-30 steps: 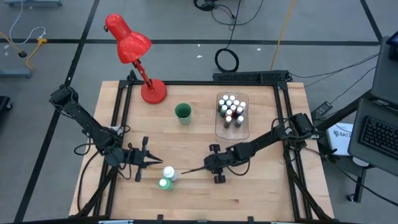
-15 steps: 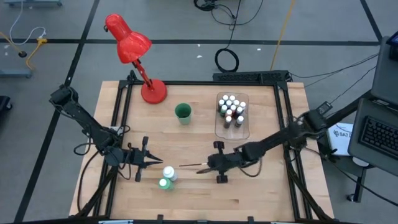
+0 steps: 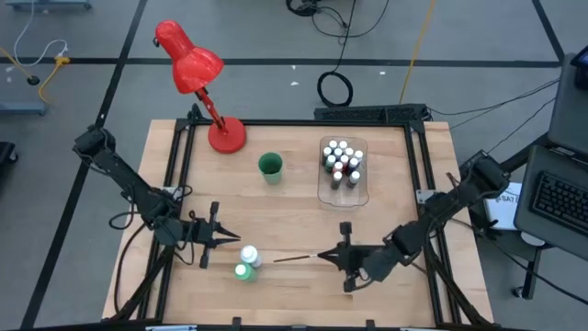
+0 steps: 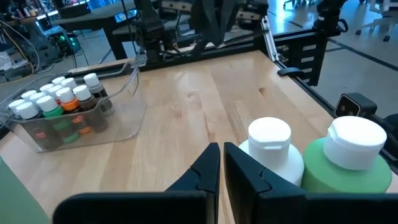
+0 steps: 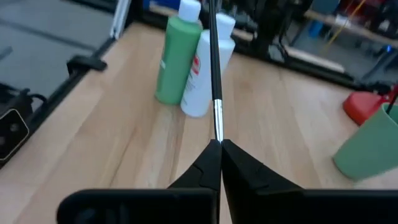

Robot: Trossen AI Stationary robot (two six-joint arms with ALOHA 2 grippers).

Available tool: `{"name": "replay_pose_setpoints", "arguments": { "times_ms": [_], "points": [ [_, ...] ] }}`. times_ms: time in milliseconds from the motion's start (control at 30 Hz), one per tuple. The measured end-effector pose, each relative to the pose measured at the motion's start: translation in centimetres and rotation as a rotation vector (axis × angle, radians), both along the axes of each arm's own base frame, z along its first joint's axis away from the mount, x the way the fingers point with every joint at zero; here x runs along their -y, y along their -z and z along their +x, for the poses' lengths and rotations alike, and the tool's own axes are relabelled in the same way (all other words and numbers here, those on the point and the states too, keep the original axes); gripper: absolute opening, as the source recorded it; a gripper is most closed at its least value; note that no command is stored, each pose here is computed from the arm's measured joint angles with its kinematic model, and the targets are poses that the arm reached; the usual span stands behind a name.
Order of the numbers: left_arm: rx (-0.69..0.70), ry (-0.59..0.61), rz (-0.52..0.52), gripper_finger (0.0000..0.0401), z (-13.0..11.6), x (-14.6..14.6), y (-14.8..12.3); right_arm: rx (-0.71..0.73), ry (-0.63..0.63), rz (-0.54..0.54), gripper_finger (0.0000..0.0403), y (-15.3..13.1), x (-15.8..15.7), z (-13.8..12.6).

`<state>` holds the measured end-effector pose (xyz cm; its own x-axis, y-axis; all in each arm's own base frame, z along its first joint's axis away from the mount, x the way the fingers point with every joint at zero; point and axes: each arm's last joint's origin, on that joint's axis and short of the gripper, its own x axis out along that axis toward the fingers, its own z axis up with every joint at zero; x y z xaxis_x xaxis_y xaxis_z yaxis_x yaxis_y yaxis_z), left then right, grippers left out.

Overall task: Pick & Place Paint Supplies
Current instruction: Put the black paint brush into the cup

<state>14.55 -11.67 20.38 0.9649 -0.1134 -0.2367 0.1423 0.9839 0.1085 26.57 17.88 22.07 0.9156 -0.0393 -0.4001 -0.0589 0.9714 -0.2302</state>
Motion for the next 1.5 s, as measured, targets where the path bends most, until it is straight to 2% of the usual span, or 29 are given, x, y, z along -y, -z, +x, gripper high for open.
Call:
{"name": "replay_pose_setpoints", "arguments": {
  "times_ms": [133, 333, 500, 600, 733, 967, 1067, 1500],
  "points": [
    [0.003, -0.02, 0.005, 0.0026, 0.1, -0.2, 0.0, 0.134, -0.03, 0.025, 0.0, 2.3, 0.5, -1.3],
    [-0.021, -0.178, 0.013, 0.0026, 1.0, -1.2, 0.6, 0.275, -0.068, 0.035, 0.0, 4.4, 1.8, -3.5],
    [-0.068, -0.255, 0.045, 0.0026, 2.2, -1.9, 1.9, 0.297, -0.082, -0.011, 0.0, 4.3, 2.0, -3.7],
    [-0.053, -0.293, -0.038, 0.0026, 3.1, -2.0, 2.2, 0.291, -0.084, -0.033, 0.0, 4.3, 2.1, -3.6],
    [-0.071, -0.247, -0.063, 0.0026, 3.8, -1.7, 2.8, 0.291, -0.083, -0.057, 0.0, 4.3, 2.3, -3.5],
    [-0.062, -0.187, -0.018, 0.0026, 3.9, -1.1, 3.0, 0.288, -0.06, -0.086, 0.0, 4.3, 3.0, -3.0],
    [-0.057, -0.18, 0.002, 0.0026, 3.9, -1.1, 2.9, 0.279, -0.045, -0.067, 0.0, 4.4, 3.2, -2.9],
    [-0.054, -0.188, -0.033, 0.0026, 4.0, -1.1, 2.9, 0.253, -0.08, -0.045, 0.0, 4.7, 3.3, -2.8]
  ]
}}
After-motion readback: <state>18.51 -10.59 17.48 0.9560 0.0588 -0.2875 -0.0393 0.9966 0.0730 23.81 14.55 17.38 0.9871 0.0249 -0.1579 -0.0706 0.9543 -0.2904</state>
